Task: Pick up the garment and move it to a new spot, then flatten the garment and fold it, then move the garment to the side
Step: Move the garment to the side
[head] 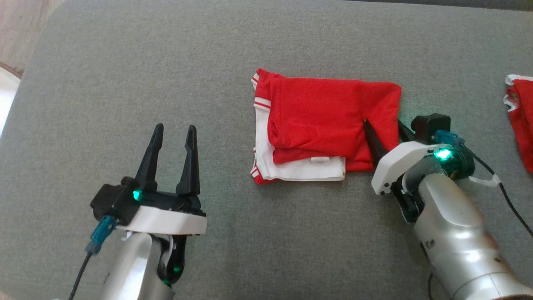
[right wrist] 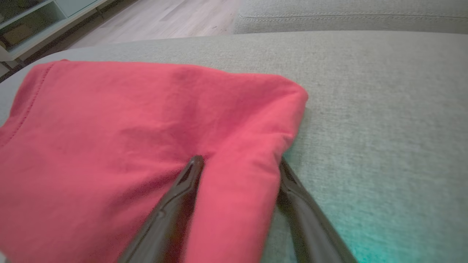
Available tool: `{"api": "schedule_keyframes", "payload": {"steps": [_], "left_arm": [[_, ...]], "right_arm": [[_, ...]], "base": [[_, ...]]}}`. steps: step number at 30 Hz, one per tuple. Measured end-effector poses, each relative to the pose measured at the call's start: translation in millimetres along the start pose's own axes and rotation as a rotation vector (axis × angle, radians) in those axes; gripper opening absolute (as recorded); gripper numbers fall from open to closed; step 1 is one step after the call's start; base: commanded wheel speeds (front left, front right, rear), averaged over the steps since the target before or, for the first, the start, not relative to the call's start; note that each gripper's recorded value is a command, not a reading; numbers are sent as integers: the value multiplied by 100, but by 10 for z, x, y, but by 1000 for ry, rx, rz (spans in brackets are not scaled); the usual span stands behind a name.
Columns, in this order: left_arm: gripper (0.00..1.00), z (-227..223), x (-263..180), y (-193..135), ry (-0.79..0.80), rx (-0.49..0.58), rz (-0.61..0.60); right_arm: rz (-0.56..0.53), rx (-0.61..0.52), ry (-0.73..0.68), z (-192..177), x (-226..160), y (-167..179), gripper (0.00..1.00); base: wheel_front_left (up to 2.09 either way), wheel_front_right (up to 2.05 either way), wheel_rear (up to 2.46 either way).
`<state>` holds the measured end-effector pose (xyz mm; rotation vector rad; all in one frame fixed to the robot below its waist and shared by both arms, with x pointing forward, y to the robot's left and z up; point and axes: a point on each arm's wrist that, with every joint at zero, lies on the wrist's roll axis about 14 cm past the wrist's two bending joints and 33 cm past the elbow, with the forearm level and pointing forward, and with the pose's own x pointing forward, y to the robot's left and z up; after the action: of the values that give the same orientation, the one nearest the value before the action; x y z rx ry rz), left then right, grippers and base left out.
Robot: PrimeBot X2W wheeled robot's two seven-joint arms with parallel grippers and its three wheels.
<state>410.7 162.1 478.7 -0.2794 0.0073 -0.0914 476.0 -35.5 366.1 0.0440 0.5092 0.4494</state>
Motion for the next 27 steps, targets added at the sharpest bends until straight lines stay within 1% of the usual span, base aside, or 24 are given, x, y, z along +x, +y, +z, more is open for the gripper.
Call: {"api": "schedule_keyframes", "payload": {"steps": [1,6,13,18,19,20,22,25,27], "left_arm": [[100,-1,4,-3,0,0,-1],[100,-7,39,-66,0,-3,-20],[100,8,114,-273,-8,-4,-82],[100,2,179,-503,-11,-14,-149],[100,-2,195,-559,-11,-16,-165],[100,-2,195,-559,-11,-16,-165],[100,-5,234,-698,-12,-21,-207],[100,32,322,-896,-27,-29,-265],[100,45,379,-1048,-34,-34,-310]], "right_arm": [[0,-6,1,5,6,-4,0],[0,-47,-29,43,-31,-4,0],[-44,-185,-62,117,-199,-208,0],[-115,-291,-79,210,-404,-559,0],[-132,-305,-84,234,-448,-638,0],[-132,-305,-84,234,-448,-638,0],[-165,-339,-92,290,-541,-800,0],[-220,-395,-108,418,-688,-1071,0],[-262,-439,-129,575,-796,-1277,0]], "base": [[0,0,0],[0,0,0],[0,0,0],[0,0,0],[0,0,0],[0,0,0],[0,0,0],[0,0,0],[0,0,0]]}}
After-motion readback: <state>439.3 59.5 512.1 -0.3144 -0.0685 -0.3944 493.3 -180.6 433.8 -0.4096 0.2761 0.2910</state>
